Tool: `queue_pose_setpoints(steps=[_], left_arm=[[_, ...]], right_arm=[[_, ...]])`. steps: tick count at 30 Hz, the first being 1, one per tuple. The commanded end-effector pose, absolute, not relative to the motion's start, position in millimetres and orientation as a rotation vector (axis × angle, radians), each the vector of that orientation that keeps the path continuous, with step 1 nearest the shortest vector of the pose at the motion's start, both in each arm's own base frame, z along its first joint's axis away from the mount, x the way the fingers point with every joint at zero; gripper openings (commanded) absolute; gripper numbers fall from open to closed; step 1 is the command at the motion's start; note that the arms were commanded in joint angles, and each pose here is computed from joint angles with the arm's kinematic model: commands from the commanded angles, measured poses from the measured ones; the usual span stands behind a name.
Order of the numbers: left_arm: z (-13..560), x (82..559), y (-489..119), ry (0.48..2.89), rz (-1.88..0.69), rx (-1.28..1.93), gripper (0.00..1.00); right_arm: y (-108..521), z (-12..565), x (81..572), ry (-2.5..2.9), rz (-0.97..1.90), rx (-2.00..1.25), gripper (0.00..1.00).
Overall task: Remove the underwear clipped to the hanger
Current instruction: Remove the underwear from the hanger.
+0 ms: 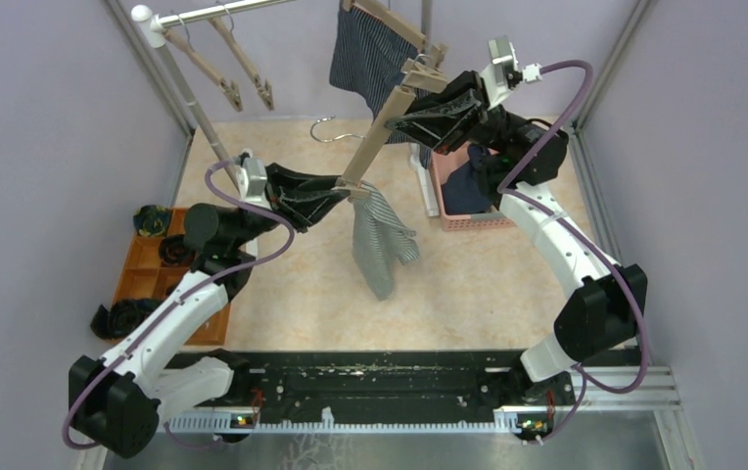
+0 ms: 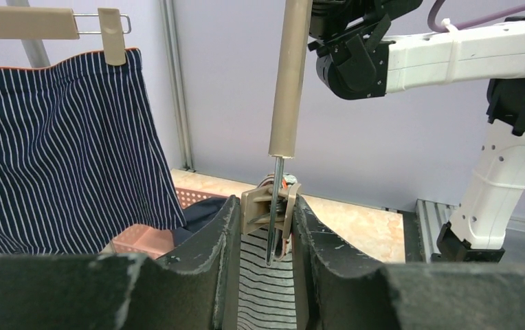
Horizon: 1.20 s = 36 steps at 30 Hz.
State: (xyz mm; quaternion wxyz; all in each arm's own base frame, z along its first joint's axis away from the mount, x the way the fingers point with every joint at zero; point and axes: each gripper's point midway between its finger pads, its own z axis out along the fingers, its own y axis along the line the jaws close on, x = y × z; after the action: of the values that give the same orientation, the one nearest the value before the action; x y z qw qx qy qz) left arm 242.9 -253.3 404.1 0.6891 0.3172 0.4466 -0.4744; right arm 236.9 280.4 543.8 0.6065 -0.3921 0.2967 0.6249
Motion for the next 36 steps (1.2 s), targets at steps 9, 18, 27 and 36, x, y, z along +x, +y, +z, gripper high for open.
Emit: queue_pose_setpoints(steps=[9,18,27,36], left_arm=[[414.1,231.1,-255.4,0.943,-1.158,0.731,0.46],[413.5,234.5,-255.9,0.938,-1.181,0.705,0.48],[418.1,235.2,-251.7,0.900,-1.174,0.676,0.43],[422.1,235.6,-248.7,0.853,-1.215,0.653,0.25]], right_arm=[[266.5,569.1,215.8,0.573,1.403,-0.899,0.00],[263.6,572.2,211.0,0.519,1.414,-0.896,0.00],[265.1,571.6,212.4,0.523,1.444,-0.899,0.00],[266.9,567.8,216.6,0.533,1.470,-0.892,0.00]])
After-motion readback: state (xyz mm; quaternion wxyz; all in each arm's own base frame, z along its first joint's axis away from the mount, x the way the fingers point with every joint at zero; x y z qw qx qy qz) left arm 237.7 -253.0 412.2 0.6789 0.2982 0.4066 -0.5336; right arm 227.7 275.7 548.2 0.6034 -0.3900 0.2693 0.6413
